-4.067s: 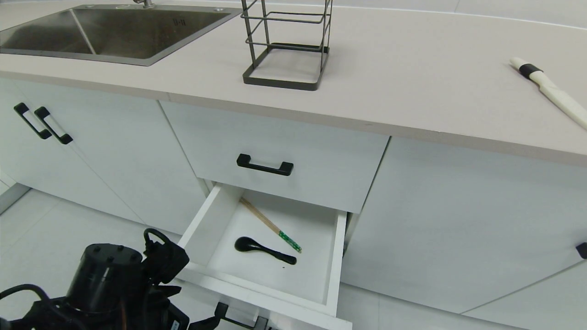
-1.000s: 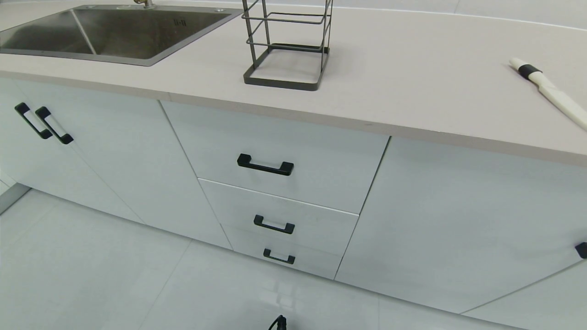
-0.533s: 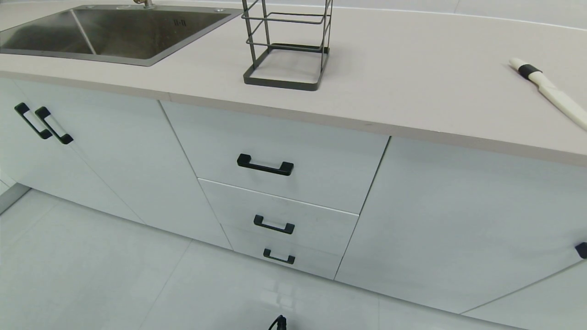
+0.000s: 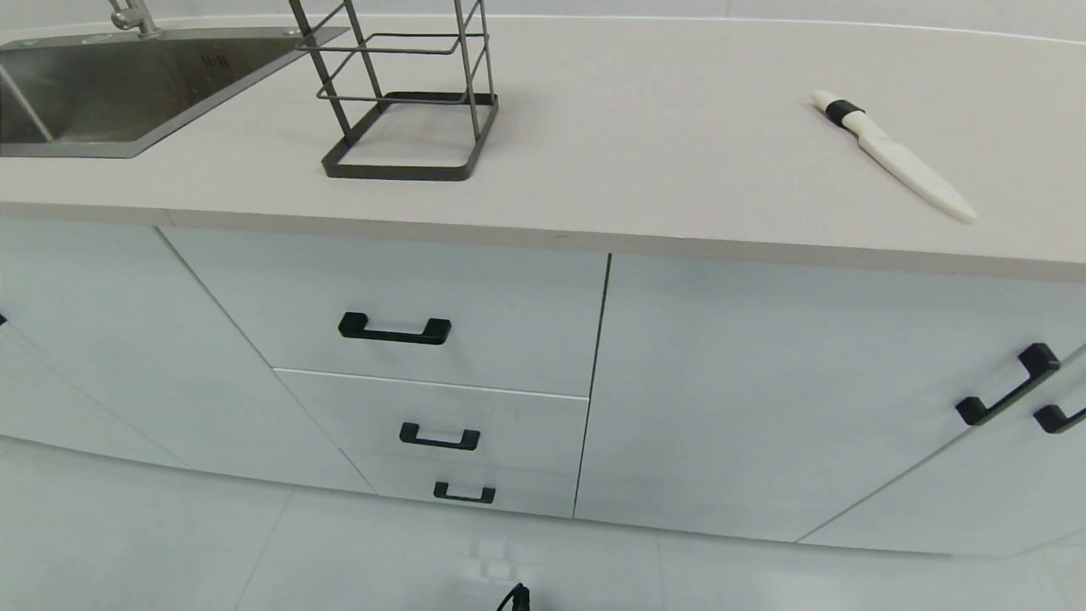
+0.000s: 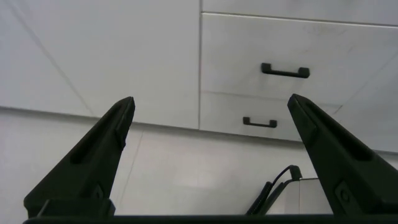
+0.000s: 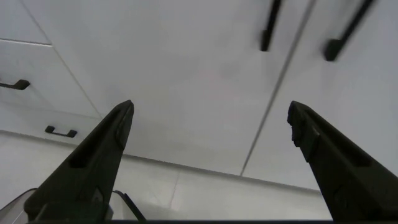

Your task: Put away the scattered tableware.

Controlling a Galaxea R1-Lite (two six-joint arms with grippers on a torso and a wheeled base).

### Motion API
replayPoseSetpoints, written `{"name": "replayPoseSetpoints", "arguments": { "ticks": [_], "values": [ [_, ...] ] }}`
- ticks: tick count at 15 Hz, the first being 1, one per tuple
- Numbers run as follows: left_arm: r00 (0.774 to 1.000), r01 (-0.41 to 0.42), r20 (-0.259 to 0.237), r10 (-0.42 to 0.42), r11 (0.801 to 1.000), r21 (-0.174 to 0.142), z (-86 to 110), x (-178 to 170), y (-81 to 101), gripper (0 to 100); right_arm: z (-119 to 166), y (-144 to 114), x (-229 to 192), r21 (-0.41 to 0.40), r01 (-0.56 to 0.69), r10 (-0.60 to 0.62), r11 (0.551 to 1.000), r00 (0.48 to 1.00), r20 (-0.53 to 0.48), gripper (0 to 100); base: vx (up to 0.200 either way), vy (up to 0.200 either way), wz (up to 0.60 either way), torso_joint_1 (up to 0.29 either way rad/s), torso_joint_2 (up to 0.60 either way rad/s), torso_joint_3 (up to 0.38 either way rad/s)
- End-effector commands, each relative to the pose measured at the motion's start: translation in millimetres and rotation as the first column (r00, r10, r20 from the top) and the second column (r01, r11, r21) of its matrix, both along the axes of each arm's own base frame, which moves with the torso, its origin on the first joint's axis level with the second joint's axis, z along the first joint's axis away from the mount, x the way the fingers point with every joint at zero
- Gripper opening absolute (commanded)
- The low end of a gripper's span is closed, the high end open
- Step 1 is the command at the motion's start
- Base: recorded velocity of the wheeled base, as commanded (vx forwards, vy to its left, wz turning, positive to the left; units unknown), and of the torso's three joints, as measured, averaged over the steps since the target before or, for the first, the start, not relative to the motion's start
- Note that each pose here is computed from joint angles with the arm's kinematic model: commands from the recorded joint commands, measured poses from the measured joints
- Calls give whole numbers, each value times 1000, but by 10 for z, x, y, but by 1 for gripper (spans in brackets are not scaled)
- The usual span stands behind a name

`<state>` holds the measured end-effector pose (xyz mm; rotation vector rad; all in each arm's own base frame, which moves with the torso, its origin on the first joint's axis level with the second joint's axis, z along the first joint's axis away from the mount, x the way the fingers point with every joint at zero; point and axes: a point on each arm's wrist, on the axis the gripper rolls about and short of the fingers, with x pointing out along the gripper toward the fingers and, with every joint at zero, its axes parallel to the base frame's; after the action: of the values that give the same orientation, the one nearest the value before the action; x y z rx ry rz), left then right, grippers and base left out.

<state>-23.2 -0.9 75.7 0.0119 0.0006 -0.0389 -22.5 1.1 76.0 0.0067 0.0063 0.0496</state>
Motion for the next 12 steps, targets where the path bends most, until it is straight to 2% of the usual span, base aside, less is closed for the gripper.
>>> {"name": "replayPoseSetpoints", "arguments": {
  "ticks": [1,2,4,10,12],
  "values": [
    [1000,-4,-2,4,1000,0,0,1,1,100,0,0,2,0,-1,1,1000,1000,-3,100,0,0,0,0,0,0],
    [1000,-5,-1,5,1000,0,1,1,1,100,0,0,1,0,-1,1,1000,1000,-1,100,0,0,0,0,0,0],
    [1000,-5,-2,5,1000,2,0,1,1,100,0,0,1,1,-1,1,1000,1000,-2,100,0,0,-600,2,5,7],
    [1000,-19,-2,19,1000,0,0,2,4,100,0,0,1,1,-1,1,1000,1000,-2,100,0,0,0,0,0,0],
    [1000,-19,-2,19,1000,0,0,2,4,100,0,0,1,1,-1,1,1000,1000,-2,100,0,0,-600,0,2,2]
  ]
}}
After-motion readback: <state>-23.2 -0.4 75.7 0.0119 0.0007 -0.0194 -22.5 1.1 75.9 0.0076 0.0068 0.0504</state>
